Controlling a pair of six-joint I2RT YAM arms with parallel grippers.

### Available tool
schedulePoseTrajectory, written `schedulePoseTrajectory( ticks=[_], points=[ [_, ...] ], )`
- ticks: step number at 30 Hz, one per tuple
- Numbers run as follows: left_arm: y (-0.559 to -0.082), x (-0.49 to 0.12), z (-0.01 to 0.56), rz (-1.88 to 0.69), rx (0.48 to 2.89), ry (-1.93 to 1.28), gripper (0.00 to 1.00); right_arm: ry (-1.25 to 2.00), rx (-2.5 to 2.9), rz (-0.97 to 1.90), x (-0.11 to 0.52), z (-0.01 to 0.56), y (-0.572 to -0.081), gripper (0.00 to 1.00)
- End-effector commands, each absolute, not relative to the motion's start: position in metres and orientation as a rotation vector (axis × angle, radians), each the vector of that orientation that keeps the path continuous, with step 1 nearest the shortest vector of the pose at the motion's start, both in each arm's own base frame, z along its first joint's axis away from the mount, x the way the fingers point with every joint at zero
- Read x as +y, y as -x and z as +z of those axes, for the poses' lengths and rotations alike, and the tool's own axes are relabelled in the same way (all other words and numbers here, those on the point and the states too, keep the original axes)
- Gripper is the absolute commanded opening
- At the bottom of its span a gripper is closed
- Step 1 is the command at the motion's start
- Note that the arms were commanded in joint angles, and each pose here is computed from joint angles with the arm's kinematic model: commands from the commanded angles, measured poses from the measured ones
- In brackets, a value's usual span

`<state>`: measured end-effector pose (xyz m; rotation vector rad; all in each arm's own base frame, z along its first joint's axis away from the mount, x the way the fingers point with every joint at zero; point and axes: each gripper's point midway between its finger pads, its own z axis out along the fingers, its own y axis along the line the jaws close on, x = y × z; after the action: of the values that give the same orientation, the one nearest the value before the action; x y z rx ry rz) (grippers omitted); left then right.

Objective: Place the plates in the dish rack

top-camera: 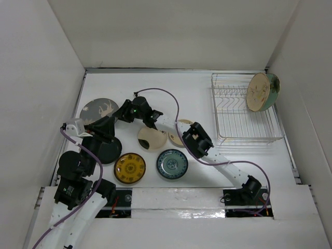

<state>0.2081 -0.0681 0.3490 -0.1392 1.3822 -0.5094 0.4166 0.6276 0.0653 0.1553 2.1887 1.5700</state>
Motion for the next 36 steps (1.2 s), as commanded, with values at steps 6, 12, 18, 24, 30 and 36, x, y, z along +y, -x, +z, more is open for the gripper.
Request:
schedulePoseTrajectory(
  ticks=[6, 12, 18, 24, 30, 36],
  points=[
    [-0.202, -0.058, 0.363, -0.502, 1.312, 0.169, 0.28, -0.197, 2.160, 1.655, 0.638, 0.072, -0.413, 0.37],
    [-0.203, -0.062, 0.361, -0.506, 1.322, 0.157, 0.28, -0.232, 2.137, 1.646, 0.634, 0.074, -0.415, 0.09],
    [-0.202, -0.063, 0.363, -0.515, 1.320, 0.149, 0.28, -0.210, 2.030, 1.639, 0.624, 0.114, -0.418, 0.00],
    [-0.202, -0.064, 0.362, -0.517, 1.320, 0.144, 0.28, -0.222, 1.863, 1.800, 0.602, 0.166, -0.414, 0.00],
    [-0.203, -0.066, 0.361, -0.521, 1.328, 0.136, 0.28, -0.179, 1.696, 1.890, 0.572, 0.229, -0.419, 0.00],
    [-0.201, -0.066, 0.363, -0.529, 1.318, 0.132, 0.29, -0.186, 1.531, 1.997, 0.537, 0.285, -0.420, 0.00]
  ],
)
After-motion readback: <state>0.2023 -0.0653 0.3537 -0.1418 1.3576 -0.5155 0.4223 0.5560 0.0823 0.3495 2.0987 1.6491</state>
